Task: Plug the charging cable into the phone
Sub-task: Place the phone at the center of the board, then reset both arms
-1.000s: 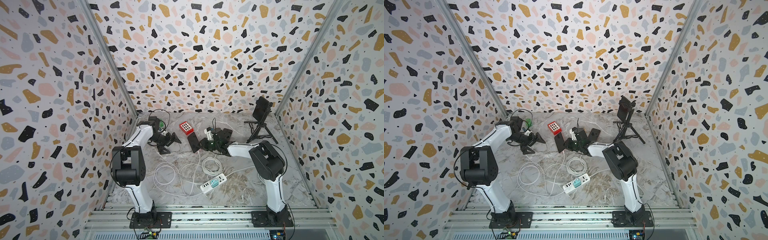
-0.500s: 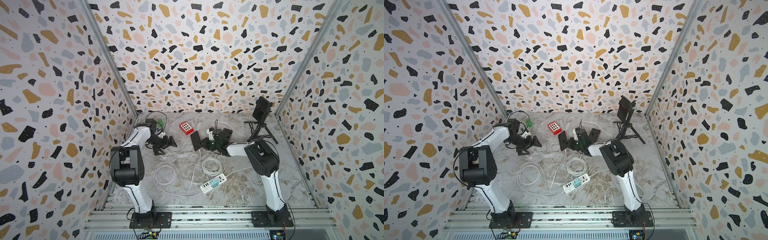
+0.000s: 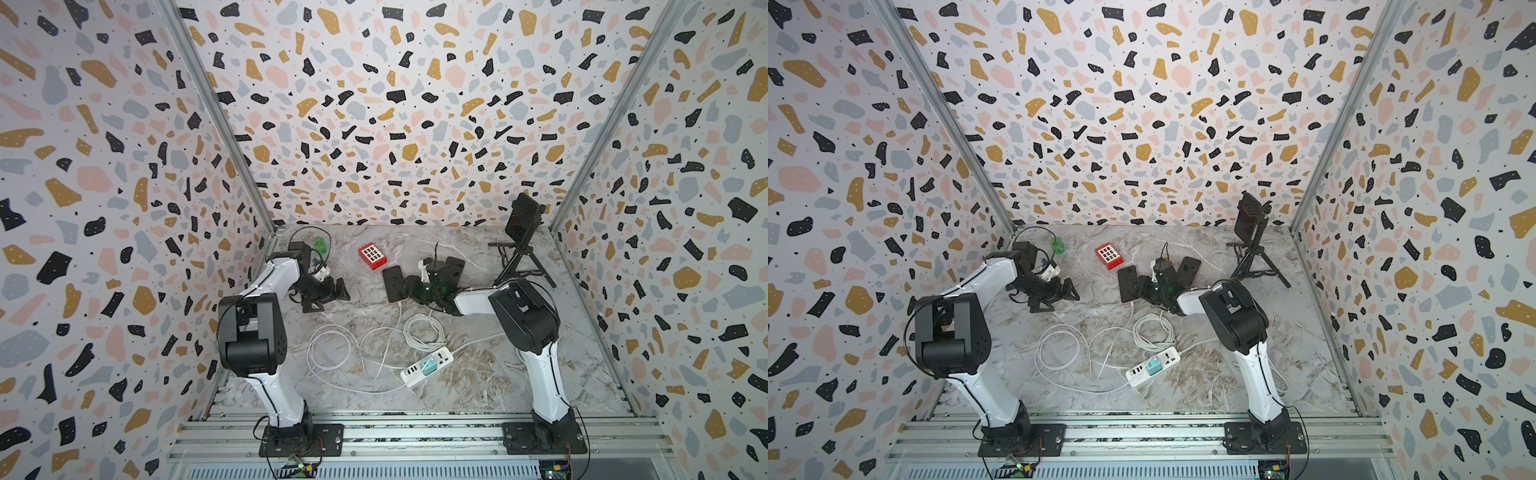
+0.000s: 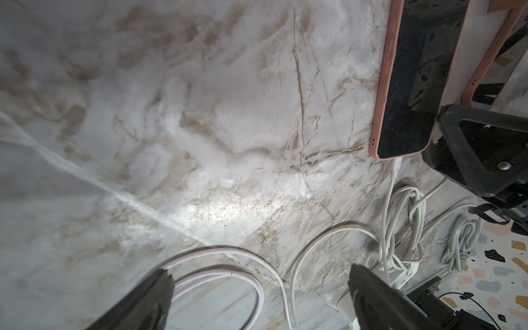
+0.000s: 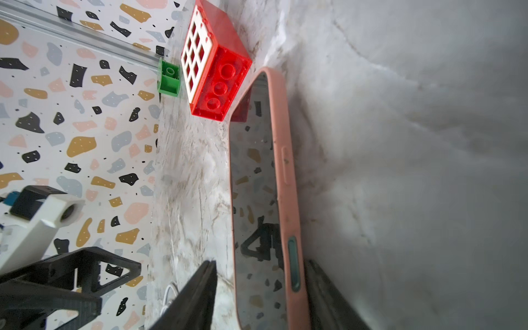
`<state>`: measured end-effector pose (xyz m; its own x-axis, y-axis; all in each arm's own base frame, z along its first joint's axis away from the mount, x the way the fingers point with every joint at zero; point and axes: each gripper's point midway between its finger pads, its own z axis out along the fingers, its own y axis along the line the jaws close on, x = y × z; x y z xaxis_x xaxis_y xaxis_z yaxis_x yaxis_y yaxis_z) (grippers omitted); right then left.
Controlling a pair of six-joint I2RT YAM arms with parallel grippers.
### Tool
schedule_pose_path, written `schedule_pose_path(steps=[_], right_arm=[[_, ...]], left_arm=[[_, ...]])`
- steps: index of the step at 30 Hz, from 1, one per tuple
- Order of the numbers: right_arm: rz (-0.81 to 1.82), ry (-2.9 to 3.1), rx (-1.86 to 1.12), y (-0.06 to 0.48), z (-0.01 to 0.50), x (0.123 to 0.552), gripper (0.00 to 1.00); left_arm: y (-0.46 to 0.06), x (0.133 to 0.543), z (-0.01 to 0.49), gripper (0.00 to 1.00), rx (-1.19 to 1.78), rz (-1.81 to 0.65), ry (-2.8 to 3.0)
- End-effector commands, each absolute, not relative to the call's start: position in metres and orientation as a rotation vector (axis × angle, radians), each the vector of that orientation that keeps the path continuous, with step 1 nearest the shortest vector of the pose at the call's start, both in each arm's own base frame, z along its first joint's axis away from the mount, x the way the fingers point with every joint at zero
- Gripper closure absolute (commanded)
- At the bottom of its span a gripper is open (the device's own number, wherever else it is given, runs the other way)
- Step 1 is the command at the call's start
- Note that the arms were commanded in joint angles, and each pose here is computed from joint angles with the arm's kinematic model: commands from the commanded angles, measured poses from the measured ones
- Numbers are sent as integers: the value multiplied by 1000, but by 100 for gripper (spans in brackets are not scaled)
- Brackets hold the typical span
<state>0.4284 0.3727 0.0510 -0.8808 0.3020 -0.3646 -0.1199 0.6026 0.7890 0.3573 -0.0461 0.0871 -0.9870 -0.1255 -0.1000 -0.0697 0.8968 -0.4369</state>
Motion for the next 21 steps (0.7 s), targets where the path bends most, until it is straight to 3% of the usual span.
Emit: schedule_pose_path(steps=[1,4,5,6,7,15,21], right_arm=[[1106,2339,94,358,82,429,39],[967,2355,34,342,97,427,29],[916,2358,7,336,102,426,20],[870,2360,-21,331,110,424,4],[822,2357,-51,325,118,422,1],[434,2196,-299,255,205,388,0],[96,2019,-469,180,229,344,0]], left_arm=[[-37,359,95,0,-46,-618,2875],[-30,358,95,0,-7,-566,2842],[-28,359,96,0,13,-547,2823],[-26,359,96,0,37,-516,2806],[-24,359,98,0,57,-490,2786],[-18,360,107,0,146,-367,2572],[-14,367,115,0,132,-271,2321]])
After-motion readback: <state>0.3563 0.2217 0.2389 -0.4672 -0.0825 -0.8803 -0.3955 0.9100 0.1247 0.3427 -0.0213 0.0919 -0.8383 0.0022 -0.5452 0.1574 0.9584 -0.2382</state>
